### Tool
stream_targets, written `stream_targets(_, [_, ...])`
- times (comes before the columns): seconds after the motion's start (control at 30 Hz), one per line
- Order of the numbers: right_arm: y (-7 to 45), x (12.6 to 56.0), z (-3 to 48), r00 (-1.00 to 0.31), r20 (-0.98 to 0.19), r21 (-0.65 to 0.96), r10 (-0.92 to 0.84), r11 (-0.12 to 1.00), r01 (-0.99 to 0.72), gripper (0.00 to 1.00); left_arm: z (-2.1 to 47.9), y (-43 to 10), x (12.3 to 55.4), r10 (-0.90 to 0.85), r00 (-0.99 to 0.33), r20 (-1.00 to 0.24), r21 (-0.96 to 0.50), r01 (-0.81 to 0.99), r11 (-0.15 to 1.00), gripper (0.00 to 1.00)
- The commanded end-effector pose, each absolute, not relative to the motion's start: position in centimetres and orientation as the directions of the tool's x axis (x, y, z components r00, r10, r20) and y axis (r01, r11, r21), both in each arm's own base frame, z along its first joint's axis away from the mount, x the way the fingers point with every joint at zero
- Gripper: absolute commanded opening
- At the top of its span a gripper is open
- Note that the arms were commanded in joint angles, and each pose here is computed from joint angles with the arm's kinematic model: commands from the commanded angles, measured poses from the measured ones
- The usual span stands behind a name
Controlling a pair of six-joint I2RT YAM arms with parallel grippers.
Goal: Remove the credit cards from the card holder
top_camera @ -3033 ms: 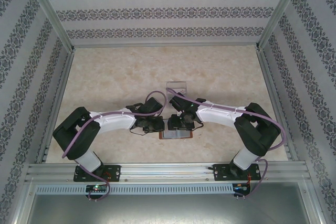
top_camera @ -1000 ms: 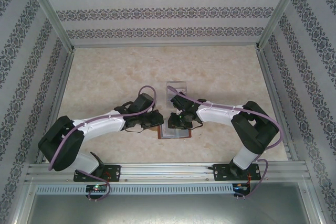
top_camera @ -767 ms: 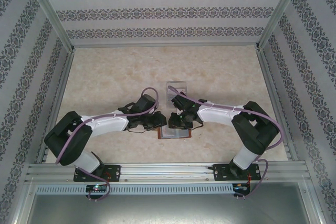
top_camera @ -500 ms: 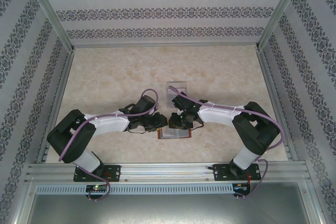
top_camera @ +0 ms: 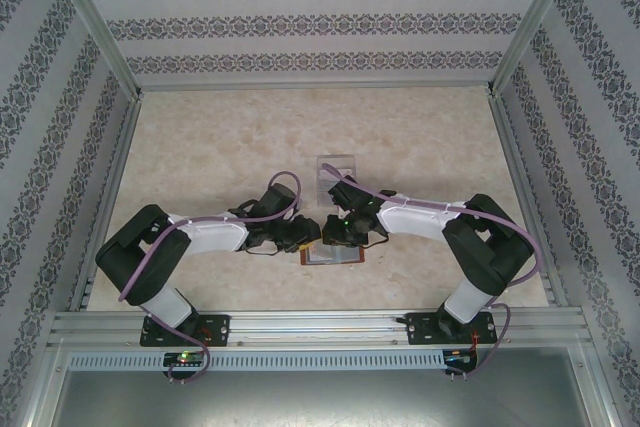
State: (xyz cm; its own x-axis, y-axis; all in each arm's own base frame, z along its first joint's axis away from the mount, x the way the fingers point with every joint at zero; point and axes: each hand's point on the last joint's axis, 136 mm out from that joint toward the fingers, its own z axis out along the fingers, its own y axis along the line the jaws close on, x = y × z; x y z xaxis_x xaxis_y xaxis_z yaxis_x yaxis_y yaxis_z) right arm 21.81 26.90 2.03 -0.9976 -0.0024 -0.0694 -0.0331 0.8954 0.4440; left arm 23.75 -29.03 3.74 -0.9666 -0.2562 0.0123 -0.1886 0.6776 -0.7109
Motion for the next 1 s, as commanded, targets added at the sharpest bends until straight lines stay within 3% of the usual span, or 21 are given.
stream_targets(0.0, [26.3,21.5,1.9,-0.999,-0.052,0.446,0.016,0.895,-0.009,0.28,3.6,-29.4,24.2,-0.271,-0.962,0.032,-0.74,-0.205,0.64,0.32])
stream_targets(0.4, [26.4,21.5,2.6,-0.998,-0.065,0.46,0.02,0.888,-0.012,0.27,3.8,-30.0,24.3,-0.272,-0.961,0.039,-0.766,-0.204,0.61,0.19])
stream_targets(0.47, [26.2,21.6,3.0,-0.997,-0.075,0.462,0.027,0.887,-0.011,0.31,3.9,-30.0,24.3,-0.271,-0.962,0.04,-0.766,-0.204,0.609,0.17])
stream_targets(0.6, [25.8,21.8,4.2,-0.994,-0.106,0.469,0.042,0.883,-0.012,0.38,4.1,-30.0,24.4,-0.272,-0.962,0.037,-0.771,-0.201,0.604,0.17])
stream_targets(0.97, [22.7,22.5,7.6,-0.976,-0.181,0.491,0.125,0.871,0.02,0.39,5.9,-31.4,24.9,-0.225,-0.974,0.018,-0.802,-0.148,0.579,0.27])
